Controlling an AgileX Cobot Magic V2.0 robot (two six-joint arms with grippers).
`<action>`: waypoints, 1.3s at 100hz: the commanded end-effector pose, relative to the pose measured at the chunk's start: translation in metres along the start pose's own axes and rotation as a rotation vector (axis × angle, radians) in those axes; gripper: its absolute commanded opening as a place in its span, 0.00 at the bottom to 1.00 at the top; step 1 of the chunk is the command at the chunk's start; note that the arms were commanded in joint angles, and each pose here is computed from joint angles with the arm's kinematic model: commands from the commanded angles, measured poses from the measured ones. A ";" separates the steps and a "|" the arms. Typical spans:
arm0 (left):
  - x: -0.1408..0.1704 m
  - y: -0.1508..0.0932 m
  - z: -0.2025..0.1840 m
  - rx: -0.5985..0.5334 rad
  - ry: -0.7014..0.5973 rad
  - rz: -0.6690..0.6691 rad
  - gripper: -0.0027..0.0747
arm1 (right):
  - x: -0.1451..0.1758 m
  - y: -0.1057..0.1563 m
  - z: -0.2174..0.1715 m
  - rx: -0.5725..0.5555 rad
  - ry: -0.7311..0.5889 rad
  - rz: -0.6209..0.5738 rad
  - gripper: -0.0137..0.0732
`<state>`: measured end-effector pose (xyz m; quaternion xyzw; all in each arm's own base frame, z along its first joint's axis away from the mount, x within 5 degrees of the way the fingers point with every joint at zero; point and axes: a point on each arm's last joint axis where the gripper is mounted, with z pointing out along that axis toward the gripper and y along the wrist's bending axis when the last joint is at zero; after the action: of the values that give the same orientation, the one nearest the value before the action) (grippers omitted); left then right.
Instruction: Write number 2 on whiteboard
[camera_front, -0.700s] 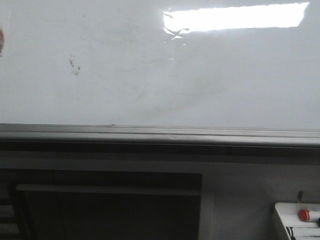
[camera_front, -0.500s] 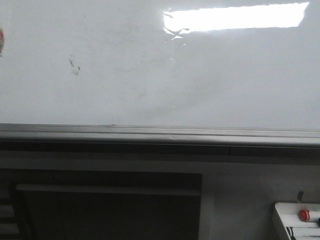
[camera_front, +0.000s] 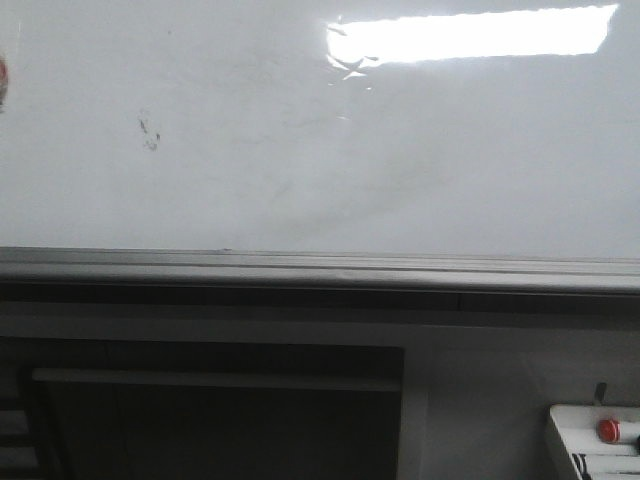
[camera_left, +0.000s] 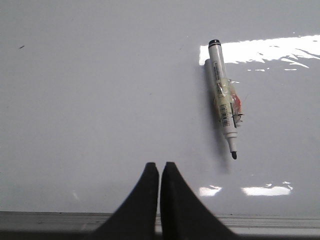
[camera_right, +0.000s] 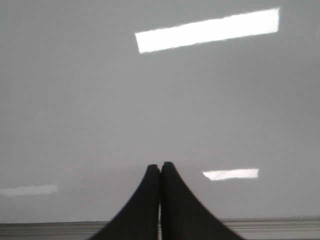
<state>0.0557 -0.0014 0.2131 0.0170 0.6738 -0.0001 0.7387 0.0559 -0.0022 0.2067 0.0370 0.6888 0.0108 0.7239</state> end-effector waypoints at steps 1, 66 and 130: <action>0.002 0.001 -0.002 -0.019 -0.080 -0.014 0.01 | 0.002 0.000 0.000 0.000 -0.069 -0.005 0.07; -0.095 0.001 -0.013 0.015 -0.189 -0.072 0.01 | -0.074 0.004 -0.011 0.011 -0.041 -0.030 0.07; -0.158 -0.006 0.019 0.136 0.119 -0.026 0.01 | -0.129 0.007 0.046 0.048 0.420 -0.032 0.07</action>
<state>0.0598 -0.0102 0.3567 0.0551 0.7435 -0.0382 0.6653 0.0874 -0.0047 0.3251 0.0447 0.8407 -0.0010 0.5396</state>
